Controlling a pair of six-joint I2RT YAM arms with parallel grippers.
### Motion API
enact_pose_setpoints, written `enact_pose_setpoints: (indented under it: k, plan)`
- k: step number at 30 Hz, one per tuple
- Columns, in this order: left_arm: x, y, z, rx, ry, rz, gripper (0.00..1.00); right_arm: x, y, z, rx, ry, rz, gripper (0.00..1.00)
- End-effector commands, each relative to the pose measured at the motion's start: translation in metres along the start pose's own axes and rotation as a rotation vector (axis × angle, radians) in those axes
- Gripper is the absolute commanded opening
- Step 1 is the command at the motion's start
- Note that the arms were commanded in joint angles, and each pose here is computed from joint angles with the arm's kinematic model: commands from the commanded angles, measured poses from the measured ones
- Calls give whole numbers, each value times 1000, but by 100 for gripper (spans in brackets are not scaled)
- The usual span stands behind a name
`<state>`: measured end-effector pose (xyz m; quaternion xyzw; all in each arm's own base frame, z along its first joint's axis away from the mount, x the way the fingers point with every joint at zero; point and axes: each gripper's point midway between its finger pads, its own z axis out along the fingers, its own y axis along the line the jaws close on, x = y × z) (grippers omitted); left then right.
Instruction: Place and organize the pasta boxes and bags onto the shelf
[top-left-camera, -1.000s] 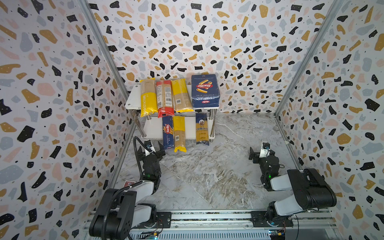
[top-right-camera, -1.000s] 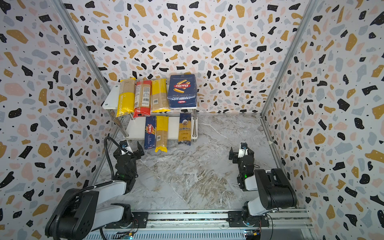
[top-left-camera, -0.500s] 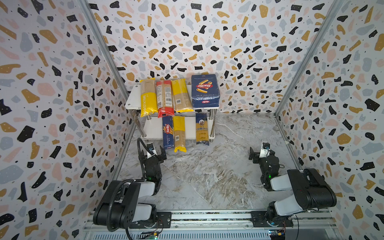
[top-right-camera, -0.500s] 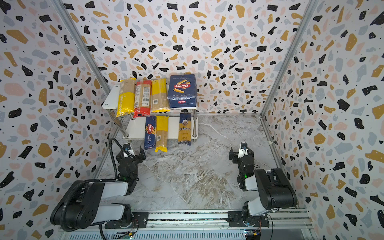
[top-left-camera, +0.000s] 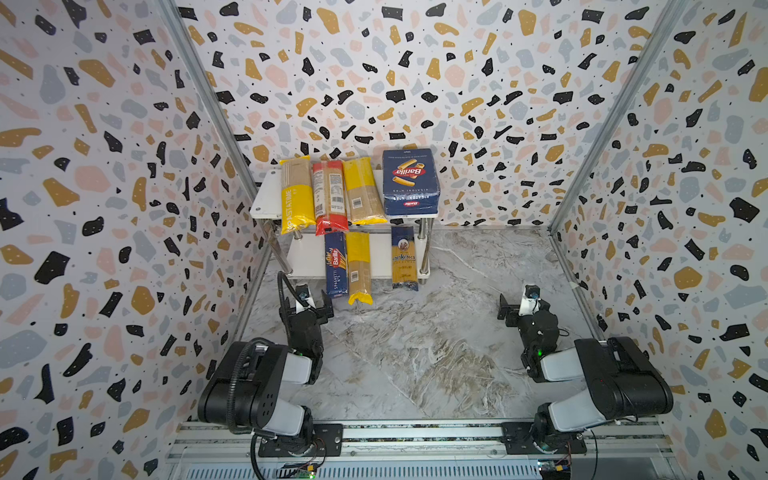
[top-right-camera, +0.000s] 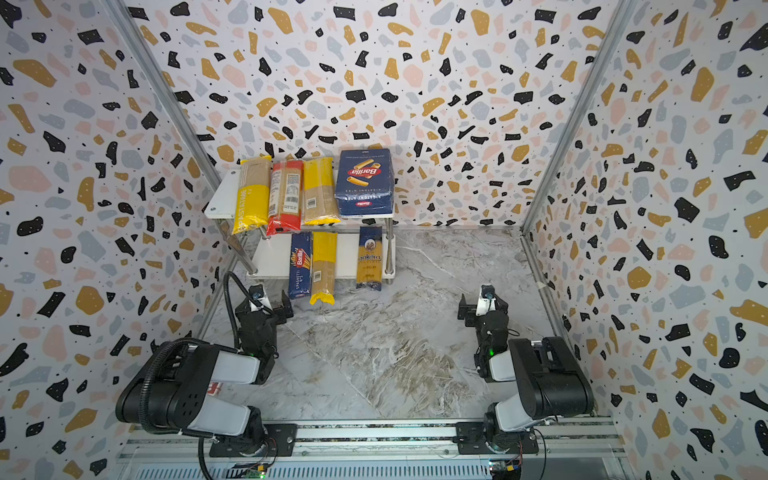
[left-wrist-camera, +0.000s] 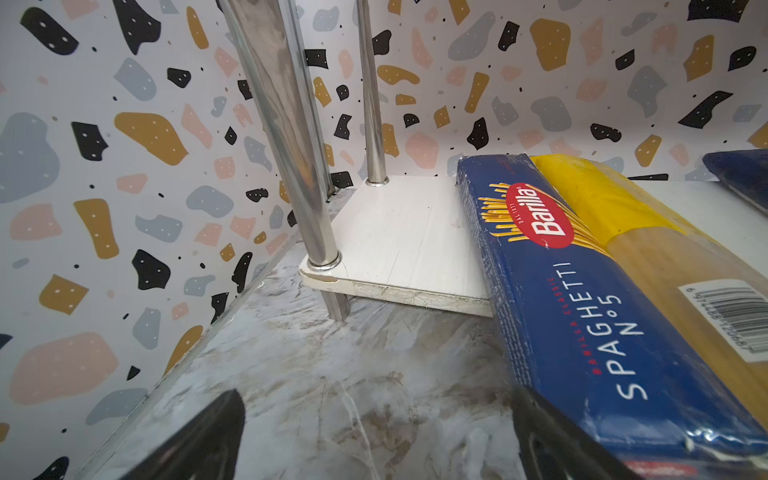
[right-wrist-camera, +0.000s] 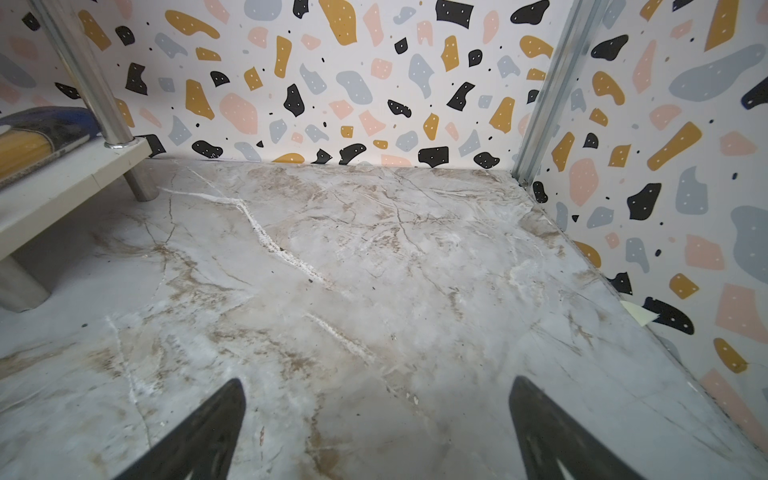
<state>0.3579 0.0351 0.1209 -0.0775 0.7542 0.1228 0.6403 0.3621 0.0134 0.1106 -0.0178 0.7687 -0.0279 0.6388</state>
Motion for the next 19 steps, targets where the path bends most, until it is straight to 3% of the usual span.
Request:
enact_pose_setpoints:
  k: [1,19]
  plan:
    - [-11,-3,5,31,-31,-29,99,-14,-2,3,13,-41,-4,99]
    - [-12,-2,4,29,-34,-31,99,-13,-1,3,10,-40,-6,99]
